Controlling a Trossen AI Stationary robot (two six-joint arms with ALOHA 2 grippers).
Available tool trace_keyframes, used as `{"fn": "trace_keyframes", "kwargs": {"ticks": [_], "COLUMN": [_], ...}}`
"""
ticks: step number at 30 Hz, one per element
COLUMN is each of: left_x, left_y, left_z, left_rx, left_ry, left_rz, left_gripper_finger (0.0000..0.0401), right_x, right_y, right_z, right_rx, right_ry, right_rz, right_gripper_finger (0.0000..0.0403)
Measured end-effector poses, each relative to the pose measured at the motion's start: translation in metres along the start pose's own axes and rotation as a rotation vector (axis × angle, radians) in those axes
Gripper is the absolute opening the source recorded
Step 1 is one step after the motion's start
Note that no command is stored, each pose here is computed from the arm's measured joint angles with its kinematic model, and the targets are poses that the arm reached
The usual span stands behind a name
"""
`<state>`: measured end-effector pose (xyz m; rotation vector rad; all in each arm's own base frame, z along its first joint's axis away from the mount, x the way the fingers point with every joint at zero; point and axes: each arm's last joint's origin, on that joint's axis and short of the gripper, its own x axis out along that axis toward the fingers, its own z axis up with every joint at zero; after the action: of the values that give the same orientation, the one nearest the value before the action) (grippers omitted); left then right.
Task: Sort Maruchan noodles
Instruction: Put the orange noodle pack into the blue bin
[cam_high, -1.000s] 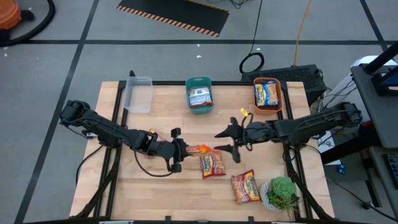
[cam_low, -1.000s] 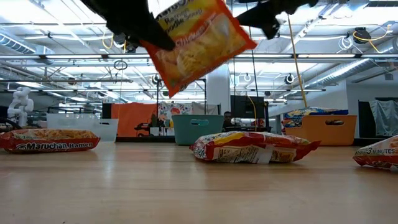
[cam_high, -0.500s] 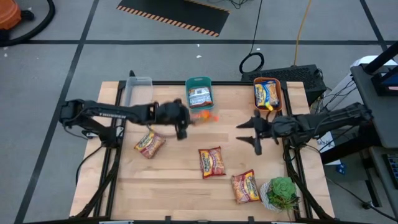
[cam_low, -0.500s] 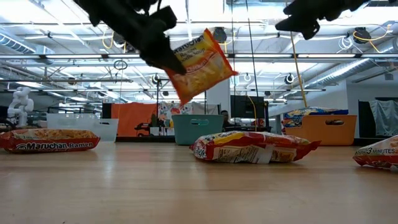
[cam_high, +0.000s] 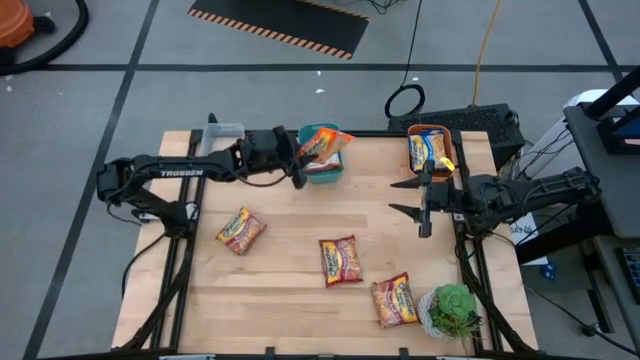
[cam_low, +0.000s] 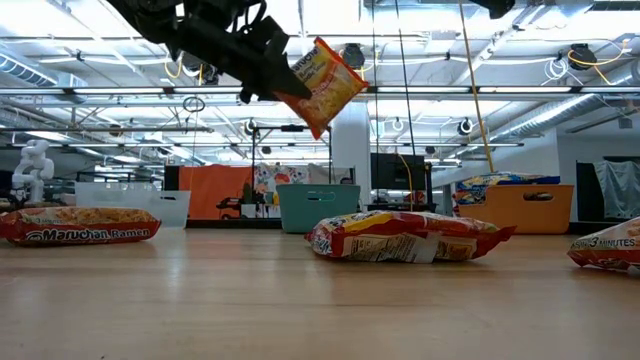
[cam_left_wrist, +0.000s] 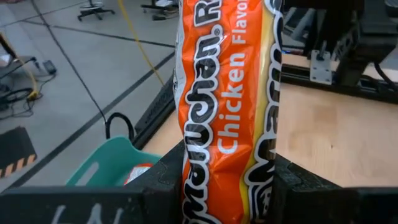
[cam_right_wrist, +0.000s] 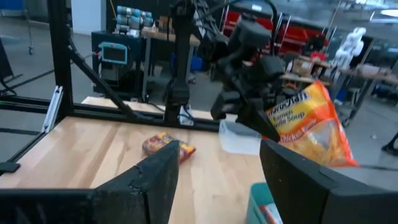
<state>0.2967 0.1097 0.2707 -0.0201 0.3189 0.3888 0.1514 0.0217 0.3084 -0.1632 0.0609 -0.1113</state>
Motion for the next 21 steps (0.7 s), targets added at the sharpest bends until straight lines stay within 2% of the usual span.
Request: {"fn": "trace_keyframes", "kwargs": {"ticks": [6,10,15,21], "left_x": [0.0,0.0,-0.002,-0.008], "left_y": [0.009,0.01,0.011,0.007], "left_z": [0.001,0.007,0.025,0.051], "left_rx": [-0.014,0.051,0.17,0.268], "left_ry": [-0.011,-0.019,-0.021,-0.003], "left_rz": [-0.048,-0.053,0.007,0.094], "left_gripper_finger": [0.0122,0.0122,0.0122,0.0122], "right_x": [0.0,-0.001,-0.002,-0.003], "right_y": [-0.001,-0.002,-0.003,-0.005], "right_z": [0.006,0.012,0.019,0.024], "right_rx": [-0.08,-0.126,-0.163,-0.273], "right_ry": [-0.063,-0.123,-0.183,-0.231], "right_rz": [-0.013,-0.029,-0.049,-0.079], "right_gripper_finger": [0.0215,0.0215,0.0215,0.0215]}}
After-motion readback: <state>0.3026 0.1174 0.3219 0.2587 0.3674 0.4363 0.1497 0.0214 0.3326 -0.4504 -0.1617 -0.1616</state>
